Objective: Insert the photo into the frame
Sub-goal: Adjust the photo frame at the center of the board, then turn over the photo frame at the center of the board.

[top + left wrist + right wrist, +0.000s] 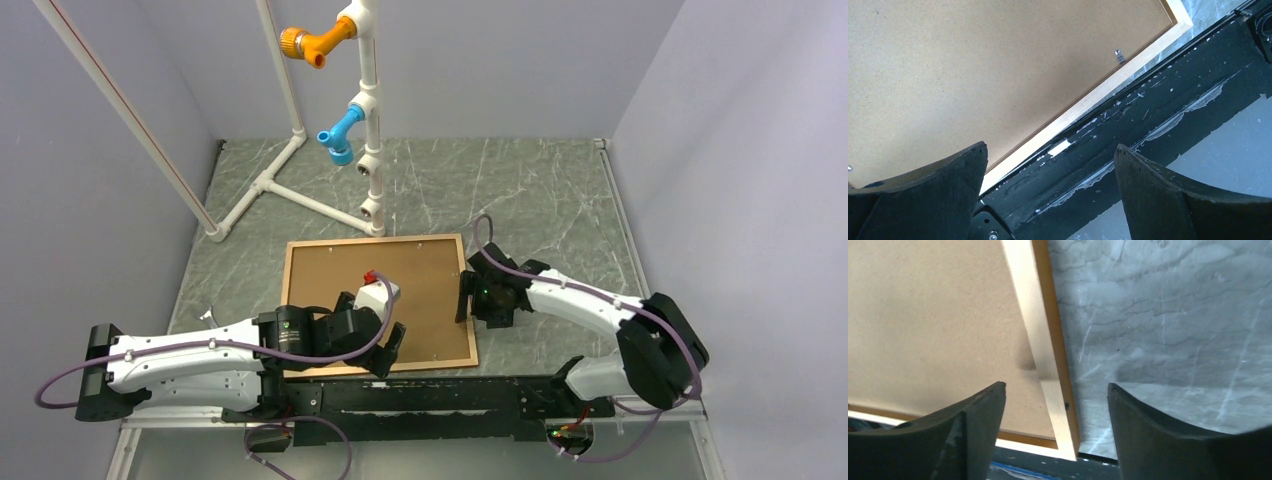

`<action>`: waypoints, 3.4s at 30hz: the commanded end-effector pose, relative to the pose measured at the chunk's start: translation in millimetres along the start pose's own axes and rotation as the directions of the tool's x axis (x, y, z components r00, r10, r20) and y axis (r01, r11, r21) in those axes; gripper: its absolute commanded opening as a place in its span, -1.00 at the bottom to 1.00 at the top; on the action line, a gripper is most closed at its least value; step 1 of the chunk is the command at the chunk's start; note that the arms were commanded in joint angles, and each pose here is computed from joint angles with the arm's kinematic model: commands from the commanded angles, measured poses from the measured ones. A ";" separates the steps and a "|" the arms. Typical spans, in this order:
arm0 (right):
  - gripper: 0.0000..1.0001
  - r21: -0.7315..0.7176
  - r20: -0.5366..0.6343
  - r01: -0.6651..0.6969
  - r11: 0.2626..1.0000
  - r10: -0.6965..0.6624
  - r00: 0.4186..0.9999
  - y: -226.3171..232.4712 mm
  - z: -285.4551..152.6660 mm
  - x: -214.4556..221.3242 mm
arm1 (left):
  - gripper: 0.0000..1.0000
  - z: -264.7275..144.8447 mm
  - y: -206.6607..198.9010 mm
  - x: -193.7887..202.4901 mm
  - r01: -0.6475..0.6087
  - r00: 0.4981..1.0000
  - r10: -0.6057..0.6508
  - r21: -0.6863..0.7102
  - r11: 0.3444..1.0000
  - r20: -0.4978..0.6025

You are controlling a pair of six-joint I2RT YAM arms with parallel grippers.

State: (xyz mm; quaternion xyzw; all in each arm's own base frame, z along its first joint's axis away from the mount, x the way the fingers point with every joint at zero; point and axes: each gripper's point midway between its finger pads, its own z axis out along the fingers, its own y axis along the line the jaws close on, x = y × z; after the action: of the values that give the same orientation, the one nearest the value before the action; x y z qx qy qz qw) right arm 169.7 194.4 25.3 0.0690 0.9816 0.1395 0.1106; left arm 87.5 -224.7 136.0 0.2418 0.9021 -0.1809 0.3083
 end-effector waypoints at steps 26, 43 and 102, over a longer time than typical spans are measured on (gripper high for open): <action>-1.00 0.106 -0.073 0.190 0.976 -0.183 0.980 6.8 1.1 48.3 | 0.99 2.3 -24.5 12.0 -0.513 0.859 0.490 -0.250 0.821 -0.152; -1.00 -0.153 0.039 0.180 0.972 -0.176 0.984 80.3 -121.1 10.4 | 0.99 8.6 -41.1 32.1 -0.728 0.683 0.667 -0.355 0.587 -0.298; 0.63 -0.425 0.584 0.492 0.760 -0.186 0.790 112.0 -253.7 -33.5 | -1.00 -50.6 -0.6 -64.8 -0.616 0.737 0.651 -0.582 0.532 -0.185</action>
State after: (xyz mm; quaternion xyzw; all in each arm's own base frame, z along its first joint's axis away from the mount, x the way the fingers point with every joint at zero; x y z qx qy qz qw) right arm 136.4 234.0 249.6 -0.0722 0.8964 0.3383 0.2769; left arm 106.2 -209.8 182.8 0.4835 0.7198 0.3167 0.3844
